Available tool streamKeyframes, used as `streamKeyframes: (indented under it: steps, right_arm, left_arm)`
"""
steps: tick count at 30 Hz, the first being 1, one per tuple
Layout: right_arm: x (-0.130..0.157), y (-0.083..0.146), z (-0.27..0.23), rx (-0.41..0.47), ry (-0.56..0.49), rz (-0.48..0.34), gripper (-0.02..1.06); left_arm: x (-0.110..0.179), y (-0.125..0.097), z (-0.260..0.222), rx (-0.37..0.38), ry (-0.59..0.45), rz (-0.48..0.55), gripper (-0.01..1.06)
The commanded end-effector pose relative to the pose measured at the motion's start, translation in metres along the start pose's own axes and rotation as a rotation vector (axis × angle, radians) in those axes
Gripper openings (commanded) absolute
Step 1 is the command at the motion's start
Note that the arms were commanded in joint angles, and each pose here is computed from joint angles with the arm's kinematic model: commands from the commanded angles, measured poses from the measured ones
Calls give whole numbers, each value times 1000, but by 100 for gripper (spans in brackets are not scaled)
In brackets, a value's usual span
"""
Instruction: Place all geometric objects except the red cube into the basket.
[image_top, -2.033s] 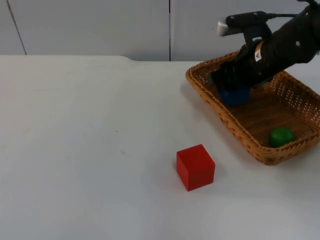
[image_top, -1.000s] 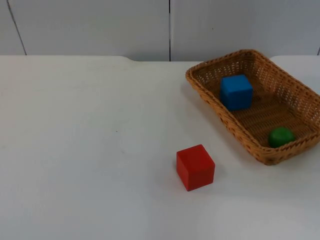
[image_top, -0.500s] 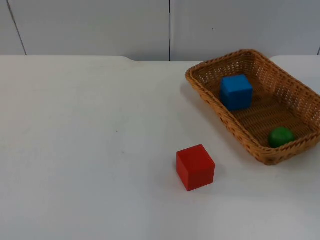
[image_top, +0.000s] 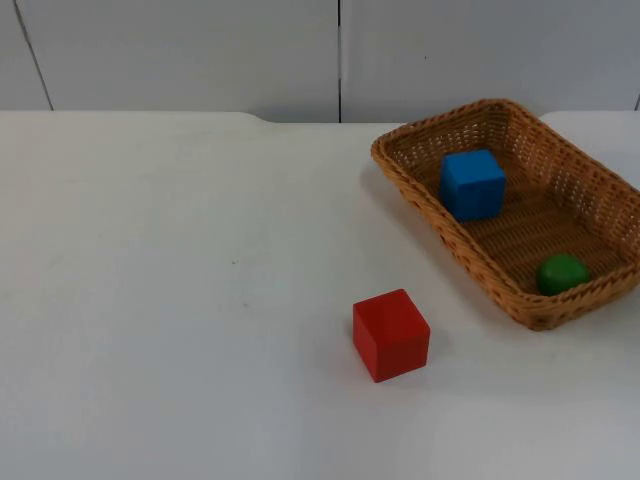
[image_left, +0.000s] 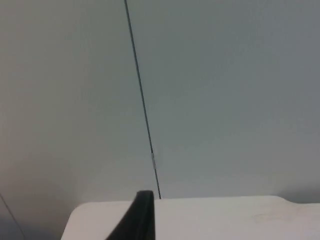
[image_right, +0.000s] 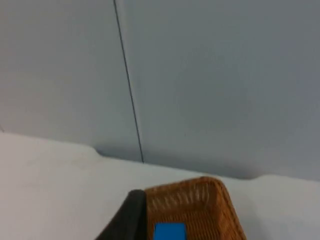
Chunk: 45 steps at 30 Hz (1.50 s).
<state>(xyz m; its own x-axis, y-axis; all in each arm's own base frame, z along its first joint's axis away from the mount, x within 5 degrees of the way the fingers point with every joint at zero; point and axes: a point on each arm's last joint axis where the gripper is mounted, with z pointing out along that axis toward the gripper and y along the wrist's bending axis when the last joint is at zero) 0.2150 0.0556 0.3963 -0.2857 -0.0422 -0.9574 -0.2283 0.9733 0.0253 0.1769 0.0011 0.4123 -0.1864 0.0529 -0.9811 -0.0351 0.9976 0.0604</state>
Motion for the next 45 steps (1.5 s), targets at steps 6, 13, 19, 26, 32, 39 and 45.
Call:
streamKeyframes:
  steps: [6, 13, 19, 26, 32, 39, 45]
  right_arm:
    - [3, -21, -6, 34, 23, -33, 103]
    - [-6, -28, -64, 169, -53, -123, 103]
    - [-9, -26, -157, 290, -275, -144, 103]
    - [24, -20, -254, 389, -444, -187, 103]
    - [57, -4, -299, 450, -517, -171, 103]
    - [62, 12, -307, 445, -567, -199, 103]
    - [75, 3, -309, 369, -481, -225, 103]
  left_arm:
    - [6, 2, 0, -21, 63, 19, 104]
    - [-4, 8, -42, -48, -39, 23, 104]
    - [-9, 15, -119, -77, -234, 16, 104]
    - [13, 23, -202, -122, -382, 68, 104]
    - [29, 13, -230, -166, -396, 11, 104]
    - [24, 0, -230, -83, -447, 75, 104]
    - [41, 0, -238, -86, -414, 77, 104]
